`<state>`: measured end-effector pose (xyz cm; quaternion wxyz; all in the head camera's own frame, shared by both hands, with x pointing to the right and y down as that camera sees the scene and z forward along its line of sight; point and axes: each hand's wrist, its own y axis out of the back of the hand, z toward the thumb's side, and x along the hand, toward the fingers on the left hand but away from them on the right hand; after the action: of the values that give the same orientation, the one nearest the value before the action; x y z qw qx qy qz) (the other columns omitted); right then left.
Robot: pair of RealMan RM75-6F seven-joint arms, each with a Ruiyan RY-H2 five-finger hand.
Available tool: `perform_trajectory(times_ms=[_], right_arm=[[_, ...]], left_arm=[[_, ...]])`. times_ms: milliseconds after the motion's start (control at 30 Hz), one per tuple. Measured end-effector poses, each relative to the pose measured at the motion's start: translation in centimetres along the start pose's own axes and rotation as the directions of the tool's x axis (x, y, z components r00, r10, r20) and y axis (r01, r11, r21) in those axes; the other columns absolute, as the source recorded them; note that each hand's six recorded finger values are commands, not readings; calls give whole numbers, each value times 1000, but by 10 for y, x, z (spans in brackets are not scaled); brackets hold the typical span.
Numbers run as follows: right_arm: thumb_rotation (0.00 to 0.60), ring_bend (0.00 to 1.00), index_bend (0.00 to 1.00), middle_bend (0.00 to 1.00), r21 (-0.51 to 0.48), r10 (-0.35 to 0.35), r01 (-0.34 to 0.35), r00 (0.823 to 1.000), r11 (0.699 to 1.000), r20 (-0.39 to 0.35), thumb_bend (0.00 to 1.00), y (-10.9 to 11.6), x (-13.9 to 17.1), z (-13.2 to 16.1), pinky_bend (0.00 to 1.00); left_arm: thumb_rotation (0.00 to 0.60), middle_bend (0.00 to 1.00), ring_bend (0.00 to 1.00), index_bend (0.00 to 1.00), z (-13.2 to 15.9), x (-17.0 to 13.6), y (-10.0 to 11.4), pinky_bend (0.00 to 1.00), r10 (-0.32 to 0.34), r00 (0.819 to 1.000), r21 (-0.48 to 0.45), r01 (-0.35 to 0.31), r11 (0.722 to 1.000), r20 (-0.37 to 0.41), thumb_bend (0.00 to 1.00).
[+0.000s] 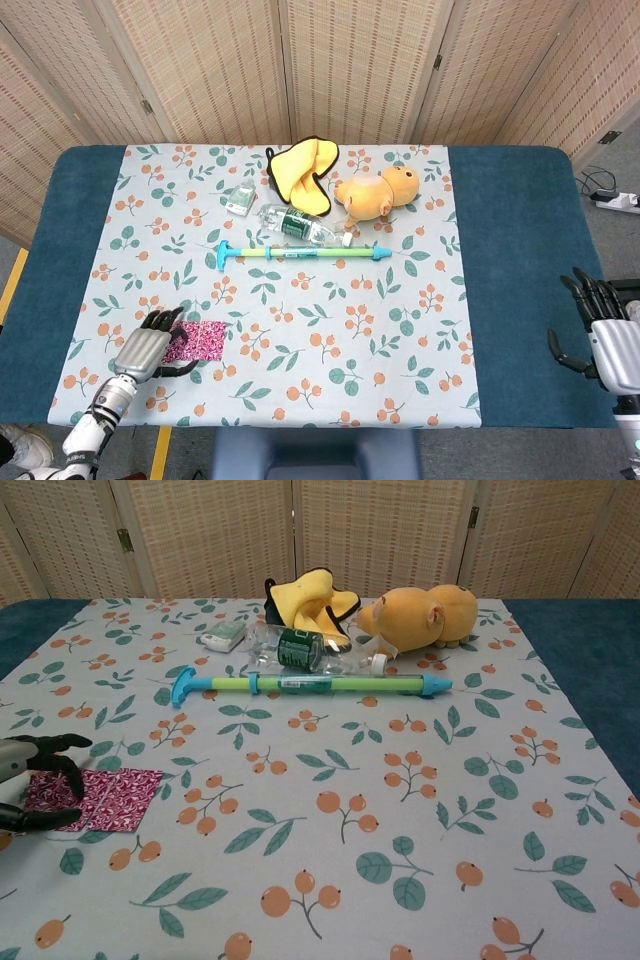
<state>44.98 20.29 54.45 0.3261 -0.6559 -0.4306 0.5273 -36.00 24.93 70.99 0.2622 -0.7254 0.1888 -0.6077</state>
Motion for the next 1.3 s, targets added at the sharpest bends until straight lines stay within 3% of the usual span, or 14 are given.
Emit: perform_trajectory(times_ms=[1167,1267,1300], right_arm=[[399,0,0,0,-2,-8,8,1000,1000,-3,519,1,3,2,0],[400,0,0,0,-2,-11,11,1000,1000,-5,520,2,3,2,0],[400,0,0,0,-3,-12,12,1000,1000,-6,521,2,3,3,0]], left_arm=[[185,0,0,350,-52,-35,2,0,-11,993,-1,11,1000,-117,271],[230,0,0,332,-49,-34,8,0,10,994,-17,-12,1000,-109,271],[273,0,0,316,-47,-33,10,0,19,994,-20,-21,1000,-104,271]])
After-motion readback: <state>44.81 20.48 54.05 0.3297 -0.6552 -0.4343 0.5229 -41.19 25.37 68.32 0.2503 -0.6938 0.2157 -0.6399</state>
